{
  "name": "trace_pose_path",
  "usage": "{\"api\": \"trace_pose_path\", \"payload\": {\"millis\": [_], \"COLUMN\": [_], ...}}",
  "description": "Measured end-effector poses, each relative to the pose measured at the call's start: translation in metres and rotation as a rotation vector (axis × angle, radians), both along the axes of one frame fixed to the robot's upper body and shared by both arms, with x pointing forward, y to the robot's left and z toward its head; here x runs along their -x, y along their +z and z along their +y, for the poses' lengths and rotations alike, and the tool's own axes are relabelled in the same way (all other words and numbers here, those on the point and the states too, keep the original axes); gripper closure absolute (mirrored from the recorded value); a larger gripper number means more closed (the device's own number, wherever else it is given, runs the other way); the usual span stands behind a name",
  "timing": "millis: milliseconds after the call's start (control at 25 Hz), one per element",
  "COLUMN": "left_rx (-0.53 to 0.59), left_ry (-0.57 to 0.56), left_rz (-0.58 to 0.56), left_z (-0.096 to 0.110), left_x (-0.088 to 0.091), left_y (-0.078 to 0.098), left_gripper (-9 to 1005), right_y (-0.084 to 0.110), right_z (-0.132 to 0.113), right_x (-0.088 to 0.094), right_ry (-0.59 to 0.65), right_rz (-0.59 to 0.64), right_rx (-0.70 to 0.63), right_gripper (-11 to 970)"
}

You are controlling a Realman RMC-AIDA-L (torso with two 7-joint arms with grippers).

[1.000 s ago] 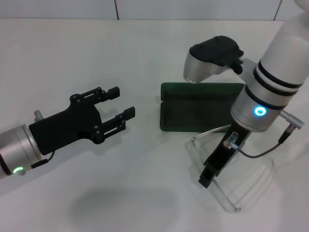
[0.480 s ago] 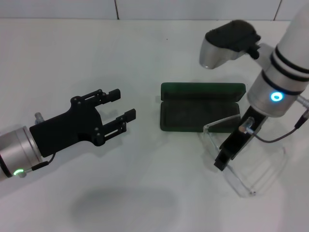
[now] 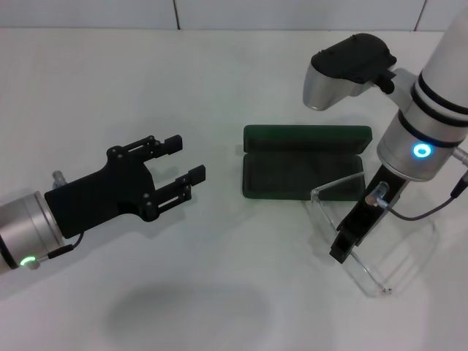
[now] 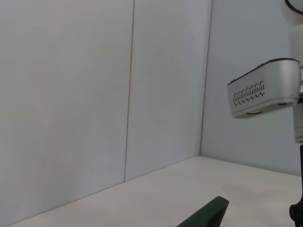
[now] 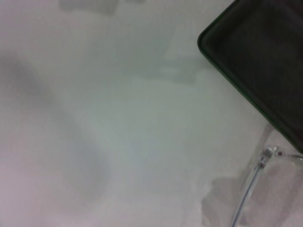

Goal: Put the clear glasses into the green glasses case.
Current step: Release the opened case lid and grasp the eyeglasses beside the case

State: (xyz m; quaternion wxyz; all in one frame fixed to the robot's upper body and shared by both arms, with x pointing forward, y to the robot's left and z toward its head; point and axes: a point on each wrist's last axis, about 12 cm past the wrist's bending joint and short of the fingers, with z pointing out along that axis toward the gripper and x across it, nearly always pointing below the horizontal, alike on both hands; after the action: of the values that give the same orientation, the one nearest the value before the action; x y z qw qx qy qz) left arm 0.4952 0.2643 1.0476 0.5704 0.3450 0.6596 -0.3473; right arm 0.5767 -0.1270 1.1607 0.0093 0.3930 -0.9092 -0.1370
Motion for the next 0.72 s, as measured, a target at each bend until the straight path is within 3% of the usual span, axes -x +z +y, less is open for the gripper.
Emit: {"api": "trace_pose_path", "payload": {"millis": [720], "left_rx": [0.015], "left_ry": [-0.006], "left_rz": [0.012], "left_z": [0.000], "left_x": [0.001], "left_y": [0.000], "left_gripper": [376], "right_y": [-0.002], "right_z": [-0.010], "right_x": [-0.001], "right_ry": [-0.010], "right_rz": [-0.051], "right_rx": [0.049], "right_gripper": [615]}}
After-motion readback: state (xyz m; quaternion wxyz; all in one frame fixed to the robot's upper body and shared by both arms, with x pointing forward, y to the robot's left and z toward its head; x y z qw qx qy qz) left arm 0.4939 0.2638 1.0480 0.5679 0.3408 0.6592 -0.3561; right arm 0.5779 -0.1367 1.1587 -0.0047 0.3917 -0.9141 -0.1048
